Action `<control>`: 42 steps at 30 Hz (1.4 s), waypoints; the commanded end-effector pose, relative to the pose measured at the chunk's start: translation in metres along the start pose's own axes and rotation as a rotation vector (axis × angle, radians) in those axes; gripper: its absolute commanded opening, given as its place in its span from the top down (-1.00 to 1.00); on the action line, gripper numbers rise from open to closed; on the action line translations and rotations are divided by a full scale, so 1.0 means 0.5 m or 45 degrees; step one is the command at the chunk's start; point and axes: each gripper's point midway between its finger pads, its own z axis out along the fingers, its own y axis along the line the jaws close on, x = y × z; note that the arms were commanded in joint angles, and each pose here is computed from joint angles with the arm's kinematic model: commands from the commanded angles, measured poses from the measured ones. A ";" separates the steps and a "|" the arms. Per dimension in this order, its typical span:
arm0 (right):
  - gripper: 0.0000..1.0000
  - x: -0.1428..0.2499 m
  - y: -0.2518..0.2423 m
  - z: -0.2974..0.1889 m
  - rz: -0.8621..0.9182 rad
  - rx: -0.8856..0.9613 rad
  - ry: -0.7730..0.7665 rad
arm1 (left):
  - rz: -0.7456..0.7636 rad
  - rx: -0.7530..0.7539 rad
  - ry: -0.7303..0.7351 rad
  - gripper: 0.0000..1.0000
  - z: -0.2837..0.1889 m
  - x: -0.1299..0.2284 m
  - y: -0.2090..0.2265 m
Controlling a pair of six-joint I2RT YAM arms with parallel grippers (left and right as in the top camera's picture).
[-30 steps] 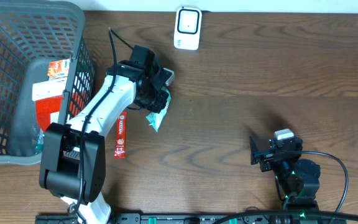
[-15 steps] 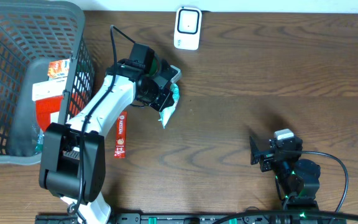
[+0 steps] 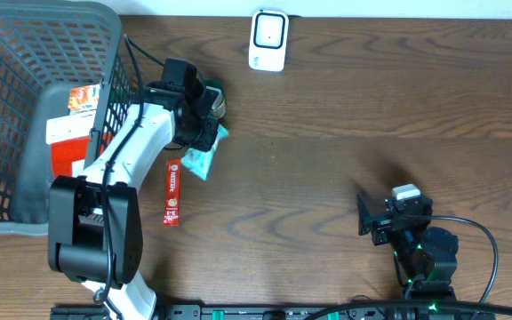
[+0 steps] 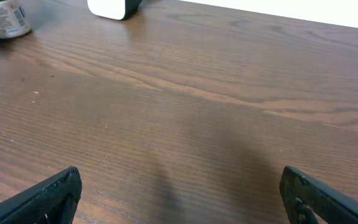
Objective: Scan the item barcode
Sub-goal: 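Lower the pouch onto the table beside the green container, then open the left gripper and move it back over the basket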
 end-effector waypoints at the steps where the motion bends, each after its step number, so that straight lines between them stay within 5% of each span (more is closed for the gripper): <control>1: -0.99 0.001 0.003 0.001 0.016 -0.006 0.000 | -0.022 -0.031 0.025 0.14 0.010 0.005 0.010; 6: -0.99 0.001 0.003 0.001 0.016 -0.006 0.000 | -0.022 -0.030 0.025 -0.19 0.010 0.005 0.010; 16: -0.98 0.000 0.003 0.001 0.015 -0.006 -0.001 | -0.041 -0.041 -0.069 -0.22 -0.043 -0.022 -0.001; 31: -0.99 -0.001 0.003 0.001 0.015 -0.005 -0.005 | 0.176 -0.174 -0.816 -0.23 -0.469 -0.124 -0.101; 37: -0.99 -0.001 0.003 0.001 0.015 -0.005 -0.004 | 0.156 -0.566 -1.366 -0.31 -0.744 -0.154 -0.080; 42: -0.98 -0.001 0.003 0.001 0.015 -0.006 -0.004 | -0.050 -0.982 -1.511 -0.31 -0.867 -0.121 0.016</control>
